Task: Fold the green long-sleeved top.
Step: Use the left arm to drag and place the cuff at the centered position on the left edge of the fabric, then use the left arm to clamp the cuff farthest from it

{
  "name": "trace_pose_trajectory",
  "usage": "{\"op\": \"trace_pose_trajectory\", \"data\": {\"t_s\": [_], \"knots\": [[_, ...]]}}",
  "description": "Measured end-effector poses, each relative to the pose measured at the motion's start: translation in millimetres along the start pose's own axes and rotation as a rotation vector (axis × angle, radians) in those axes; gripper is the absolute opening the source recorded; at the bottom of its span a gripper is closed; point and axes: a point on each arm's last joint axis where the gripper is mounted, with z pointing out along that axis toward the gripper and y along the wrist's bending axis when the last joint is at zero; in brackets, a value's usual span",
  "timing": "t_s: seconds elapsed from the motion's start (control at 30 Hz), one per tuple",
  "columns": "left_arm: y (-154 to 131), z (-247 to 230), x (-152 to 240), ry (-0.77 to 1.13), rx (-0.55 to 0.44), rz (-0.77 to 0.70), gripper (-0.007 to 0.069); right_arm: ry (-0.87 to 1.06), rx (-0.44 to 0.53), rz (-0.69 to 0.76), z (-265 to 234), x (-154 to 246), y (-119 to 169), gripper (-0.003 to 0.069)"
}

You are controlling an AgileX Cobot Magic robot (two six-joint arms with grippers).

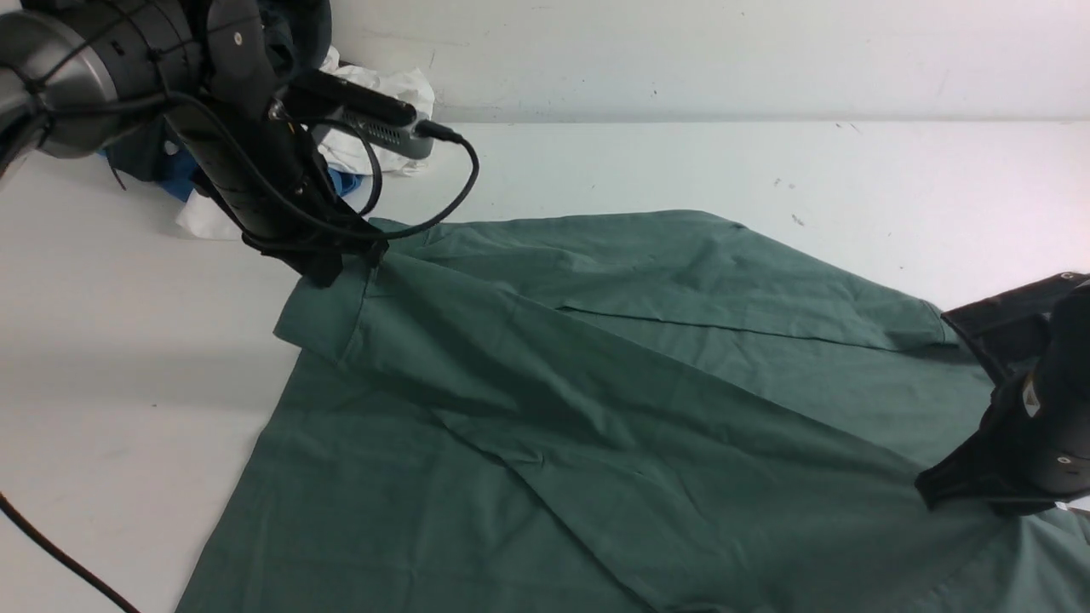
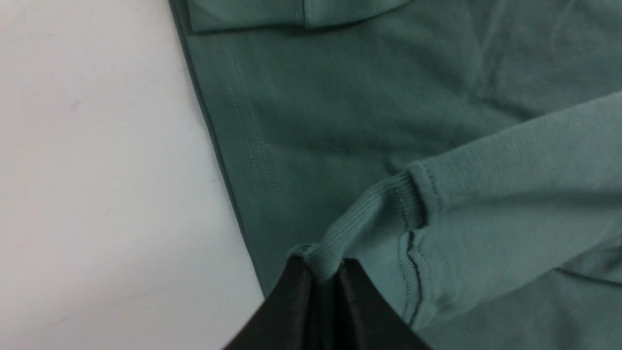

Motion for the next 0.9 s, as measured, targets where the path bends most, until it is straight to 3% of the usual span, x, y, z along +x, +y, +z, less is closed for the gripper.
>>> {"op": "trace_pose_trajectory", "data": {"t_s": [0.17, 0.27, 0.4, 0.43, 0.5, 0.57, 0.7, 0.9], "knots": [[1, 20, -1, 0.016, 0.003, -0.017, 0.0048, -0.02, -0.003, 0.01, 0, -2, 0, 0.0006], [3, 25, -3, 0.0, -0.007, -0.03, 0.0111, -0.029, -0.005, 0.017, 0, -3, 0, 0.0036], [8, 26, -8, -0.052, -0.059, -0.069, 0.0288, -0.039, 0.011, 0.024, -1, -5, -1, 0.014], [8, 25, -9, -0.056, -0.06, -0.075, 0.0298, -0.04, 0.012, 0.025, -2, -5, -2, 0.0146], [12, 21, -16, -0.092, -0.092, -0.147, 0.0424, -0.051, 0.029, 0.046, -10, -12, -5, 0.0234], [14, 18, -23, -0.117, -0.097, -0.185, 0.0479, -0.072, 0.041, 0.057, -19, -21, -9, 0.0277], [15, 27, -39, -0.146, -0.064, -0.232, 0.0517, -0.154, 0.041, 0.094, -45, -37, -16, 0.0318], [16, 59, -61, -0.167, 0.001, -0.276, 0.0506, -0.245, -0.008, 0.099, -74, -46, -18, 0.0323]]}}
